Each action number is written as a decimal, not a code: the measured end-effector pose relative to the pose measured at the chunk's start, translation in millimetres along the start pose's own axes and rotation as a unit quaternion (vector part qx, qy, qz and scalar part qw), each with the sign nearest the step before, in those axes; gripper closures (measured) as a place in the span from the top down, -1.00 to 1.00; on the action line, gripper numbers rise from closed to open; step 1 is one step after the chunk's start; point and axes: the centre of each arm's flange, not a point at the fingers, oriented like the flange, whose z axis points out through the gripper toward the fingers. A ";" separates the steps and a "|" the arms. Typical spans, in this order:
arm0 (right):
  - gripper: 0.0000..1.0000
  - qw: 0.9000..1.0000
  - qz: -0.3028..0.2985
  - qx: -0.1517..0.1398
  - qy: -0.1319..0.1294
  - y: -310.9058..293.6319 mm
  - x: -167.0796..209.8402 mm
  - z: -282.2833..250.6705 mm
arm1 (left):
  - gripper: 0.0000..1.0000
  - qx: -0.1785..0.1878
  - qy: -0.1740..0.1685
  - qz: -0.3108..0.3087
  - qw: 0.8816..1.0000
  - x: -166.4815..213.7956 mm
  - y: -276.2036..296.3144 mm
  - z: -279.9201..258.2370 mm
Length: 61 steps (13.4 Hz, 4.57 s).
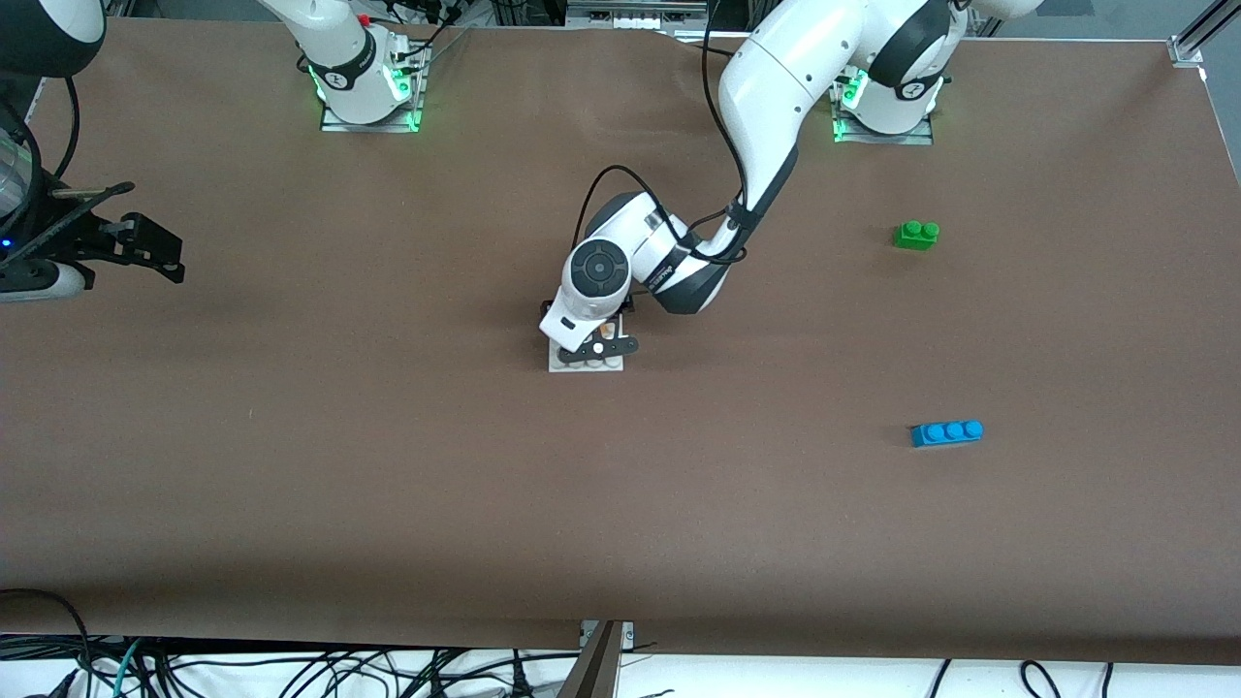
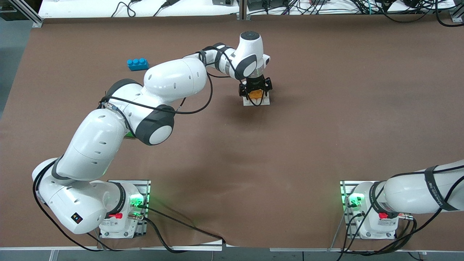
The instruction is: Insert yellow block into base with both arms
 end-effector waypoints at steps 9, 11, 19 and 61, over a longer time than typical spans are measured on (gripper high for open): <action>1.00 1.000 0.001 0.000 0.003 1.4 0.3 -2.3 | 1.00 -0.013 0.008 -0.016 1.000 -4.8 3.1 -111.8; 1.00 1.000 0.001 0.000 0.003 1.7 0.2 -2.4 | 1.00 -0.012 0.007 -0.026 1.000 3.8 -12.4 -143.0; 1.00 1.000 0.002 0.000 0.003 2.3 0.2 -2.6 | 1.00 -0.007 0.003 -0.042 0.999 33.1 -95.1 -239.2; 1.00 1.000 0.002 -0.001 0.004 1.9 0.4 -3.4 | 1.00 0.059 0.098 0.049 0.992 -53.7 -472.1 -497.2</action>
